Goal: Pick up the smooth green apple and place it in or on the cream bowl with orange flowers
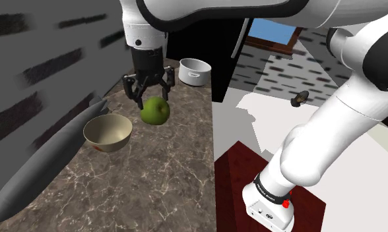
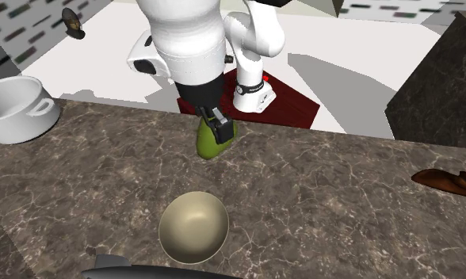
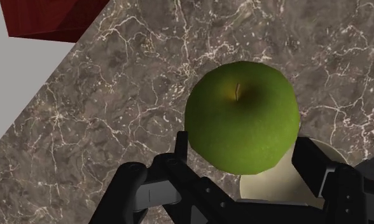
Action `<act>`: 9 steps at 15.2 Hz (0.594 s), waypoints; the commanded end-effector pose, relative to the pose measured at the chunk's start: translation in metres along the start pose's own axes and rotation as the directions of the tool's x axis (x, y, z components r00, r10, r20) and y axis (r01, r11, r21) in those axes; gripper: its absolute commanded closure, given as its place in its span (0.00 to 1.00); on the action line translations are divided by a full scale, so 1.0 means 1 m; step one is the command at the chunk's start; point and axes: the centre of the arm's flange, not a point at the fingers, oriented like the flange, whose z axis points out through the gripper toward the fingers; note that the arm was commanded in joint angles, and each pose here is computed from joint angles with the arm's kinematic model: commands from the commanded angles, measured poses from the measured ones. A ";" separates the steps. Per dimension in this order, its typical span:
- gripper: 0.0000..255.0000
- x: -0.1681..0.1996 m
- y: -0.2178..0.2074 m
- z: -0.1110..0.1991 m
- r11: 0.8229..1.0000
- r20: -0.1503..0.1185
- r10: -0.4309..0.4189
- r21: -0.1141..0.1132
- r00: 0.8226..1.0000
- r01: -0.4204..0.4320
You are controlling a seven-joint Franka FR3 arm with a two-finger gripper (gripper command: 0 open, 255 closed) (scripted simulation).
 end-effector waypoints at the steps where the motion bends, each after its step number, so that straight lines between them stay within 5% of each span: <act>1: 1.00 0.018 -0.013 -0.008 1.000 0.000 0.001 0.000 1.000 -0.001; 9: 1.00 0.101 -0.070 -0.041 1.000 0.000 0.001 0.000 1.000 -0.001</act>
